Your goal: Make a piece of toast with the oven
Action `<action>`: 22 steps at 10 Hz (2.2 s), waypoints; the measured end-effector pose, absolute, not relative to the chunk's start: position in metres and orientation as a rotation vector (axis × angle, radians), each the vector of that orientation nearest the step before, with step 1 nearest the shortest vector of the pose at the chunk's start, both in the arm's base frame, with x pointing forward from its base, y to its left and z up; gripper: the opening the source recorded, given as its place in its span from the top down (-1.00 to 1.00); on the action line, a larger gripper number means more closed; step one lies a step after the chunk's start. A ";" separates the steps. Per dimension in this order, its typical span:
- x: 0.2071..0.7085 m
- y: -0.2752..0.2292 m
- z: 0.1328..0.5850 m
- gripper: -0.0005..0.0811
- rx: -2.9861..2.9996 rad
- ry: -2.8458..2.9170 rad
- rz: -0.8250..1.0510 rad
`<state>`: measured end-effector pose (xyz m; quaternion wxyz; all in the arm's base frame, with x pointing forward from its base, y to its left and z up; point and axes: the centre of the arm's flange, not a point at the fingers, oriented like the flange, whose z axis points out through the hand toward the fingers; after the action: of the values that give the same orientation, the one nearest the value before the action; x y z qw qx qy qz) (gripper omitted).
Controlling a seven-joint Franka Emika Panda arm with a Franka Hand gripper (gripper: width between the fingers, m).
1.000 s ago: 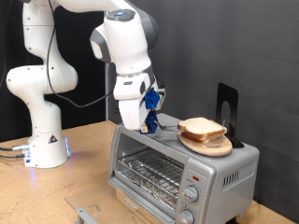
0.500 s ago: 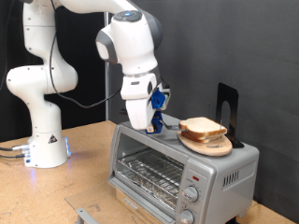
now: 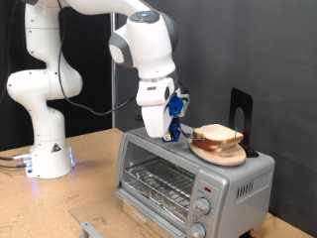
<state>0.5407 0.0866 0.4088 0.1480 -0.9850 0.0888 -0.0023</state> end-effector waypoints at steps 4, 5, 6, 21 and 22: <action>0.553 0.088 0.404 0.00 -2.834 0.248 0.000; 0.553 0.091 0.404 0.00 -2.835 0.224 -0.004; 0.552 0.095 0.405 0.00 -2.836 0.190 -0.009; 0.535 0.112 0.413 0.00 -2.819 0.187 -0.100; 0.536 0.111 0.413 0.00 -2.819 0.189 -0.106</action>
<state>0.5355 0.1115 0.4125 0.1565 -0.9848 0.0661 -0.0369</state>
